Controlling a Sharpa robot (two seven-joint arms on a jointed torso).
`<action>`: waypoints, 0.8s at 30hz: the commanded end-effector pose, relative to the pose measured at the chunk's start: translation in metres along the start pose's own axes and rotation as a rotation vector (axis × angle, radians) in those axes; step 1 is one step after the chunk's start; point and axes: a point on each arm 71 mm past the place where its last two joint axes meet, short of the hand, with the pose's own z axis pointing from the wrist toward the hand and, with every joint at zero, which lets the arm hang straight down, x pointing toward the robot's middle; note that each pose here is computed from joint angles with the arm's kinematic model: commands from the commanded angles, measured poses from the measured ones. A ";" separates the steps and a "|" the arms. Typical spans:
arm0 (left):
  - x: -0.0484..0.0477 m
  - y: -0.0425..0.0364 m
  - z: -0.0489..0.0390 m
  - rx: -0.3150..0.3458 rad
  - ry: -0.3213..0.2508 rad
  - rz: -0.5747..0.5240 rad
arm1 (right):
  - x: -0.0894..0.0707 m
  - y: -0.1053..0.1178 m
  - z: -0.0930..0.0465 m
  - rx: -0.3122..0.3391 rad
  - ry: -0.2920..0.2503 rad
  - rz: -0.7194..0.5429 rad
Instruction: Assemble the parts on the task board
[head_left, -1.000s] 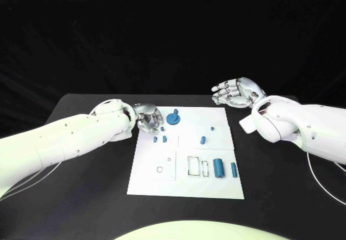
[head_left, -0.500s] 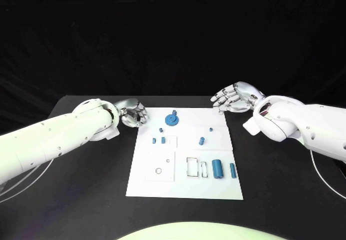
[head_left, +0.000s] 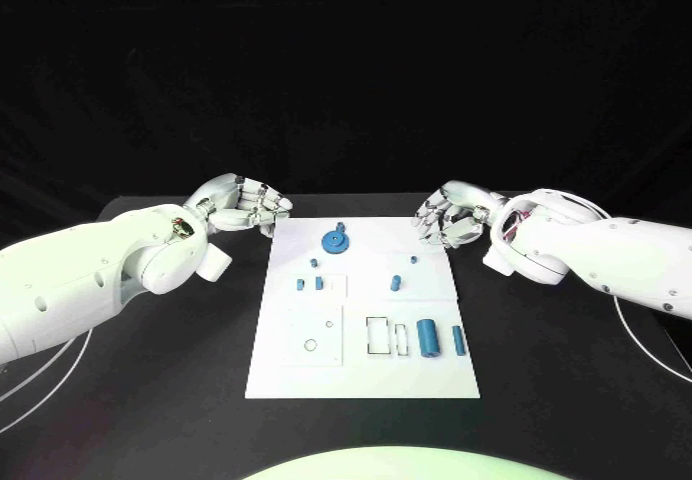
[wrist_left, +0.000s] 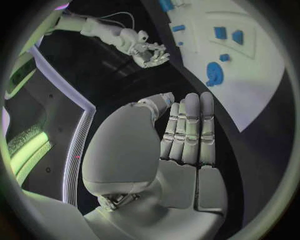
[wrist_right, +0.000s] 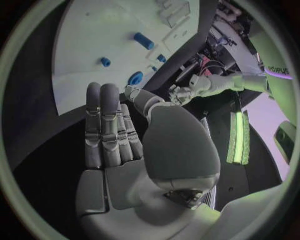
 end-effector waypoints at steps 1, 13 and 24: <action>0.0054 -0.0101 -0.0043 0.074 0.007 -0.261 | 0.004 0.002 0.001 0.019 0.024 -0.235; 0.0171 -0.0181 -0.0144 0.105 0.052 -0.312 | 0.021 0.021 0.007 -0.060 0.019 -0.528; 0.0197 -0.0180 -0.0146 0.106 0.065 -0.294 | 0.042 0.031 0.006 -0.162 0.054 -0.692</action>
